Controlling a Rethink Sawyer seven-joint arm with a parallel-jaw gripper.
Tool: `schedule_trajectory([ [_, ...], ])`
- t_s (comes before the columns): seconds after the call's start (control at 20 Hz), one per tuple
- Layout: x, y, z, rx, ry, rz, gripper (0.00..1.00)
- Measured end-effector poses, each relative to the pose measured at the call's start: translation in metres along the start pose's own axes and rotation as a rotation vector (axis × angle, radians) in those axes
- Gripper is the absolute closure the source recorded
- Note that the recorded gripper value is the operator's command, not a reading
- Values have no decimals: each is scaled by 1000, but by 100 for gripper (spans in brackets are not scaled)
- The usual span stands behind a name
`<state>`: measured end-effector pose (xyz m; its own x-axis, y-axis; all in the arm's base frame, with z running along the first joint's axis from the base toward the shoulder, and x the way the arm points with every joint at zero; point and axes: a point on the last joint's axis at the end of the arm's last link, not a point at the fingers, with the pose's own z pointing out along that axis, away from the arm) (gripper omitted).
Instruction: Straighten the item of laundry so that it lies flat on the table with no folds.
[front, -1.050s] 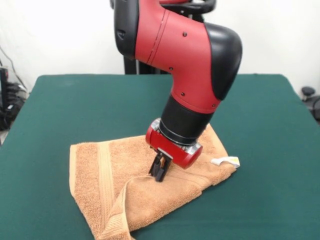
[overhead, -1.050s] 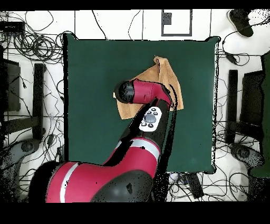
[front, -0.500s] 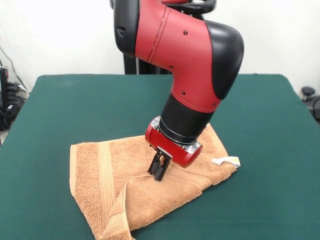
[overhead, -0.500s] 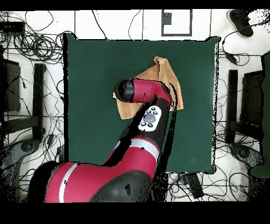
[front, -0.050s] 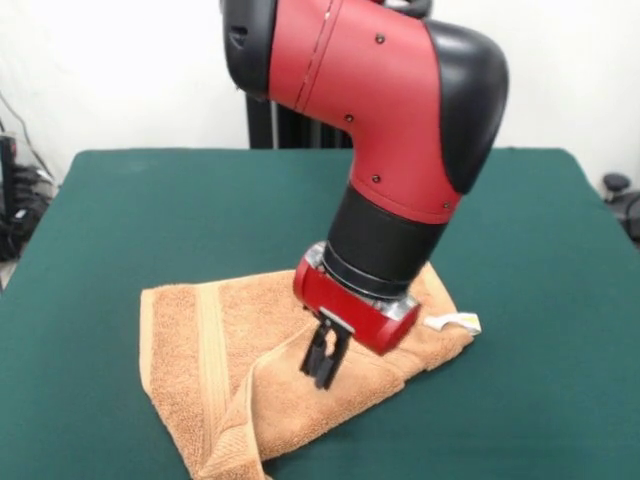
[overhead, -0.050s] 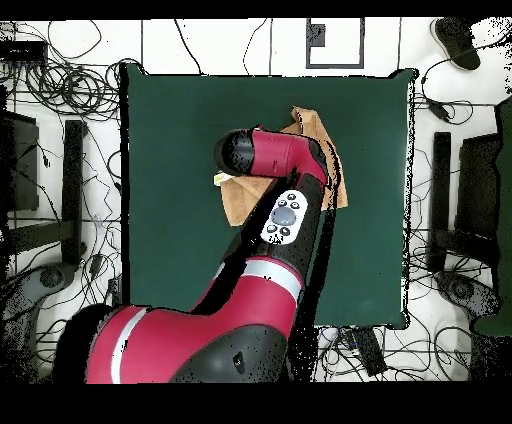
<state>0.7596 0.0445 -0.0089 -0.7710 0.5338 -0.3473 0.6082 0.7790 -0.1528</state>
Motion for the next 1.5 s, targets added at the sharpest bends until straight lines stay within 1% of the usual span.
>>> schedule_trajectory([
  [0.1, -11, 15, -5, -32, -18, 15, 100],
  [0.4, -29, 47, -10, -95, -45, 44, 100],
  [0.55, -35, 57, -15, -117, -53, 56, 100],
  [0.75, -39, 56, -22, -121, -56, 62, 100],
  [0.95, -43, 49, -32, -115, -52, 73, 100],
  [1.1, -46, 37, -47, -101, -36, 91, 100],
  [1.15, -47, 31, -54, -93, -24, 98, 0],
  [1.35, -47, 26, -61, -84, -8, 104, 0],
  [1.5, -44, 20, -69, -62, 9, 103, 0],
])
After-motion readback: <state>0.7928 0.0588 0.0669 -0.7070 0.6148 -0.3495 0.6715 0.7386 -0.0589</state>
